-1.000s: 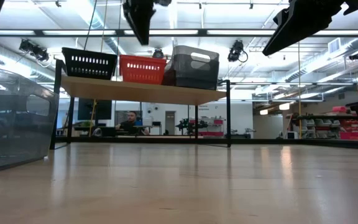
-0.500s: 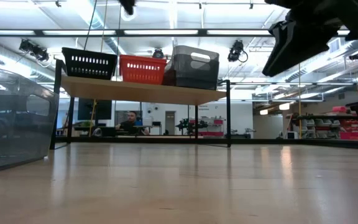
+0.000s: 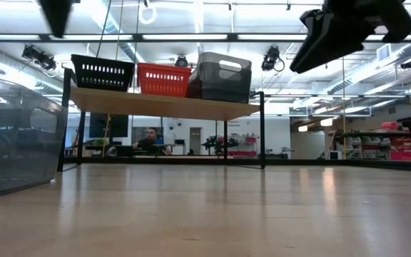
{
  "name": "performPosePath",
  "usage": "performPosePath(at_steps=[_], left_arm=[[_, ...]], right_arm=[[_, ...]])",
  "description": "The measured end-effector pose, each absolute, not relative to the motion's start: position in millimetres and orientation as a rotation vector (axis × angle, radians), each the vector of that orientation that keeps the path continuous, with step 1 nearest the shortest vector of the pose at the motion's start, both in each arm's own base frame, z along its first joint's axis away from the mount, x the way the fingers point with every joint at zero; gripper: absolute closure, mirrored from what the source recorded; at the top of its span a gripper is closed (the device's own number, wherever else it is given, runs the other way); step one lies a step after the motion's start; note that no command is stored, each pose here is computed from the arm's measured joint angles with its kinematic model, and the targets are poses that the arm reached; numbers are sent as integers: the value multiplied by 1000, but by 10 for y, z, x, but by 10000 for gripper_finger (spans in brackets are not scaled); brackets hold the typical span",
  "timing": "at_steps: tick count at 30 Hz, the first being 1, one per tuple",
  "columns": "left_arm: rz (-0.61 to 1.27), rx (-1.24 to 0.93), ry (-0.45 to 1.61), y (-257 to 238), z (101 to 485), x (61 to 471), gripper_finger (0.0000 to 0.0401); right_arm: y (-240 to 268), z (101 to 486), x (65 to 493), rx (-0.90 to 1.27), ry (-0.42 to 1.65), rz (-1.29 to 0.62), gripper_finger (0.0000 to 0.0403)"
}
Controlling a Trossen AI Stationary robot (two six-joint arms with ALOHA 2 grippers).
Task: Stack baskets on shelf by color
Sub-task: Stack the black bin on top of the other black bin on the shelf
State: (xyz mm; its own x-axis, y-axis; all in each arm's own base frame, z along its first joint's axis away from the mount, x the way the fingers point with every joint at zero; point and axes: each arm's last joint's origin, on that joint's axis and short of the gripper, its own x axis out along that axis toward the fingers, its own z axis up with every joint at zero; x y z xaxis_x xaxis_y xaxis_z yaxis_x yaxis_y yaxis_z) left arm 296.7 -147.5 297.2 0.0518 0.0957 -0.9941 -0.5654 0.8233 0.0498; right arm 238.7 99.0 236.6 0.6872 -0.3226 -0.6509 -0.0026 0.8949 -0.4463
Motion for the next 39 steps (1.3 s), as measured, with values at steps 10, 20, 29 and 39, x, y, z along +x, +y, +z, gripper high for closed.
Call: performPosePath(at_steps=[10, 20, 29, 39], left_arm=[[666, -774, 1215, -1617, 2851, 3110, 221], [953, -920, 1186, -1502, 2834, 3034, 214], [1048, -999, 1194, -1629, 2720, 3032, 213], [1116, -976, 1316, -1727, 2362, 3172, 213]], right_arm=[[860, 2413, 2500, -608, 773, -152, 304], [588, 2444, 2616, -644, 778, -206, 304], [379, 2432, 2664, -623, 812, -162, 304], [165, 2422, 2695, -574, 833, -118, 304]])
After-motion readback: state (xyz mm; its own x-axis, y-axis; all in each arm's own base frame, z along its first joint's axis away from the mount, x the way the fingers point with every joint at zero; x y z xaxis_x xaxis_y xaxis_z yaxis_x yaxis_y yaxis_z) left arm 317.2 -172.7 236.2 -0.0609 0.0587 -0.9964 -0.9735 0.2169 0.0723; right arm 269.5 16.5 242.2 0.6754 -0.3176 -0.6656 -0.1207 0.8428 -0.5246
